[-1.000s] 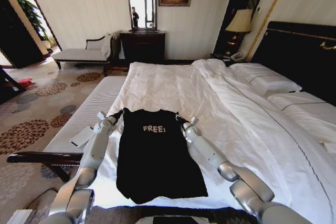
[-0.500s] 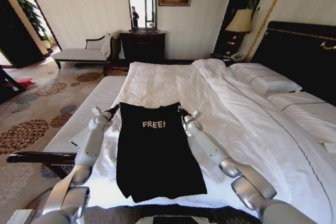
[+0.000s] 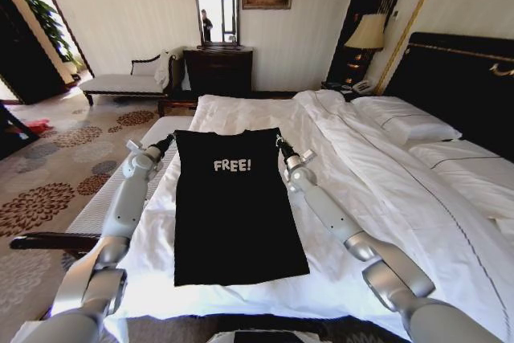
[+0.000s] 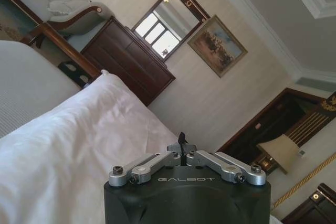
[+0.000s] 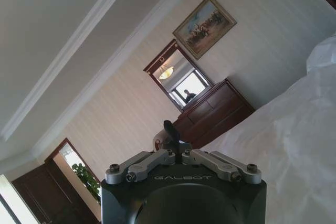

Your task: Fold the clothes on the bed.

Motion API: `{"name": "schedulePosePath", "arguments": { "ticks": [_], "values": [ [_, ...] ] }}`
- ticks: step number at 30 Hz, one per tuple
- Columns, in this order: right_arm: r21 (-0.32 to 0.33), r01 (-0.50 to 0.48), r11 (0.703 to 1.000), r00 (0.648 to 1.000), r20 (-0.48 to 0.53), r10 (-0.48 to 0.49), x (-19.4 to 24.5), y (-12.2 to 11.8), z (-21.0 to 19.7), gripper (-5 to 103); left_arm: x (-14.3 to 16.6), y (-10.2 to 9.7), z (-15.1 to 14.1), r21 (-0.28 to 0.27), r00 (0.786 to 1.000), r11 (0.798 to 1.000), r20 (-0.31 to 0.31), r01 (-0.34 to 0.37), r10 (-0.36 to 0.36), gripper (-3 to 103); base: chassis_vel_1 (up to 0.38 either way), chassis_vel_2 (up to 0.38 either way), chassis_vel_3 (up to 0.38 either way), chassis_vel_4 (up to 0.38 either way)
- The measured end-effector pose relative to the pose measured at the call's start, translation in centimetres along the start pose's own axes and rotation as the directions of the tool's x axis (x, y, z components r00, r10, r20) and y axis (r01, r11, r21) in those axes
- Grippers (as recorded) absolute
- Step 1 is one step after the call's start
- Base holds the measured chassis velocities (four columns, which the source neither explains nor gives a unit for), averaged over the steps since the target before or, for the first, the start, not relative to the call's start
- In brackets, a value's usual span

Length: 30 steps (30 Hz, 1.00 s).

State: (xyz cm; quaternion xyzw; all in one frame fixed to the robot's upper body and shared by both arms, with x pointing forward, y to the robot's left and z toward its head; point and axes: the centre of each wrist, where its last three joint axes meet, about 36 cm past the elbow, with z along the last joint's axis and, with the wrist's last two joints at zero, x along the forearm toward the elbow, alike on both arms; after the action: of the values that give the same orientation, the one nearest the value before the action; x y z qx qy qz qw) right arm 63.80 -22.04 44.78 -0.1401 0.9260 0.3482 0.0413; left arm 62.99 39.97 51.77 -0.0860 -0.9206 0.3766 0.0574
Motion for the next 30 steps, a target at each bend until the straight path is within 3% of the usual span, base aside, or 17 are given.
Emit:
{"name": "schedulePosePath", "arguments": {
  "ticks": [3,7,8,12,17,21,24,30],
  "values": [
    [0.021,-0.020,1.000,1.000,-0.023,0.020,2.0,-0.4,0.1,1,2.6,0.1,1.0,-0.021,0.999,1.000,-0.034,-0.013,0.012,0,0.000,0.000,0.000,0.000],
    [0.068,-0.043,0.997,0.998,-0.052,0.046,5.9,-1.2,-0.8,1,9.2,0.7,2.5,-0.059,0.997,0.998,-0.077,-0.030,0.025,0,0.000,0.000,0.000,0.000],
    [0.068,-0.043,0.997,0.998,-0.052,0.046,5.9,-1.2,-0.8,1,9.2,0.7,2.5,-0.059,0.997,0.998,-0.077,-0.030,0.025,0,0.000,0.000,0.000,0.000],
    [0.086,-0.078,0.993,0.991,-0.102,0.087,10.3,-1.5,-0.8,1,15.4,1.9,4.8,-0.079,0.992,0.997,-0.129,0.000,-0.011,0,0.000,0.000,0.000,0.000],
    [0.074,-0.100,0.992,0.982,-0.152,0.110,14.7,-0.9,0.5,1,18.7,1.8,5.5,-0.082,0.990,0.997,-0.136,0.012,-0.023,0,0.000,0.000,0.000,0.000],
    [0.063,-0.117,0.991,0.972,-0.197,0.127,18.6,0.0,2.2,1,21.9,1.6,6.2,-0.108,0.983,0.994,-0.178,0.034,-0.053,0,0.000,0.000,0.000,0.000],
    [0.044,-0.124,0.991,0.967,-0.217,0.131,21.6,1.6,2.4,1,25.0,1.2,6.7,-0.151,0.966,0.987,-0.245,0.049,-0.085,0,0.000,0.000,0.000,0.000],
    [0.048,-0.143,0.989,0.957,-0.248,0.150,25.5,2.8,2.7,1,27.5,0.4,8.1,-0.209,0.936,0.976,-0.328,0.059,-0.126,0,0.000,0.000,0.000,0.000]
  ]
}}
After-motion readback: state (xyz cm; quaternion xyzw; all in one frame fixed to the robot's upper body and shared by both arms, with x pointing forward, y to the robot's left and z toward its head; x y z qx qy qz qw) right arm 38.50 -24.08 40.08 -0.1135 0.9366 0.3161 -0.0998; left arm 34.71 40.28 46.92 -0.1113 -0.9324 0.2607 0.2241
